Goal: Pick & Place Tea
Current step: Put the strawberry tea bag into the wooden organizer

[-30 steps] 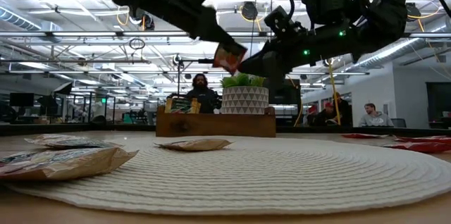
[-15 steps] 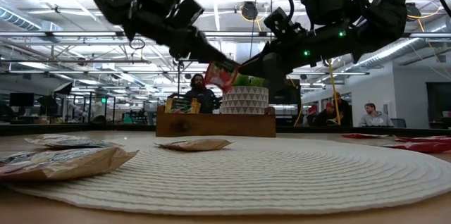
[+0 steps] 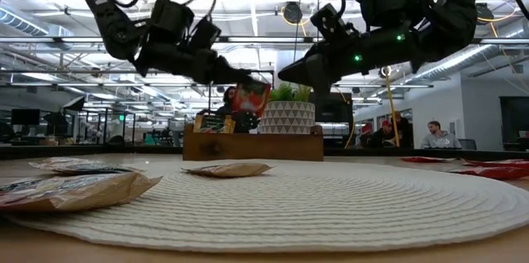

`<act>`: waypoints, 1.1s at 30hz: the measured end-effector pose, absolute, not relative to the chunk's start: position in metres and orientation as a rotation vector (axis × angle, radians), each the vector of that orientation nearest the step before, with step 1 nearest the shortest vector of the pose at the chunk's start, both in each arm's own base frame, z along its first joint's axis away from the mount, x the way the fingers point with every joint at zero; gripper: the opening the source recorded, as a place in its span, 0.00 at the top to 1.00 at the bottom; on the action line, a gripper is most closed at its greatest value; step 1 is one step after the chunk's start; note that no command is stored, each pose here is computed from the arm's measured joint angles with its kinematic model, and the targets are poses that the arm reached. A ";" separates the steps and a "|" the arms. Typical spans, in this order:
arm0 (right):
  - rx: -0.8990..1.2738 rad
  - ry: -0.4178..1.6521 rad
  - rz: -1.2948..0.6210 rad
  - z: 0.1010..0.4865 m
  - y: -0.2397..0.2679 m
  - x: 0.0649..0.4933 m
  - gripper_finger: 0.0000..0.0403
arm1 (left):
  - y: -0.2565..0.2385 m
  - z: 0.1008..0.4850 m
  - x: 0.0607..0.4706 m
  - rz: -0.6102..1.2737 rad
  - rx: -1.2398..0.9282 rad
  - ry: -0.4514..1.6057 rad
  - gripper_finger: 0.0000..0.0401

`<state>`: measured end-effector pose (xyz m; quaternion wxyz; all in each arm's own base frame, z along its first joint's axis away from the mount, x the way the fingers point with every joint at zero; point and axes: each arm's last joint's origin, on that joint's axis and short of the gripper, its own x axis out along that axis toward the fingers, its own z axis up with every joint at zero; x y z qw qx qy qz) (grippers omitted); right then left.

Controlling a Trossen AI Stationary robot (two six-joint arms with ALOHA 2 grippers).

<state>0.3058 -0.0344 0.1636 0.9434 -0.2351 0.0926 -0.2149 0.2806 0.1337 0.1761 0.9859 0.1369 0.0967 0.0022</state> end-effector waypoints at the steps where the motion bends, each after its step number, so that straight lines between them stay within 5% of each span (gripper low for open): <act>1: -0.465 0.185 -0.449 0.166 -0.037 0.305 0.85 | 0.134 0.175 0.281 0.002 0.275 0.195 1.00; 14: -0.223 0.346 -0.307 0.195 -0.082 0.310 0.85 | 0.139 0.159 0.289 0.000 0.284 0.171 1.00; 33: -0.221 0.359 -0.297 0.194 -0.079 0.310 0.85 | 0.145 0.122 0.297 -0.004 0.258 0.152 1.00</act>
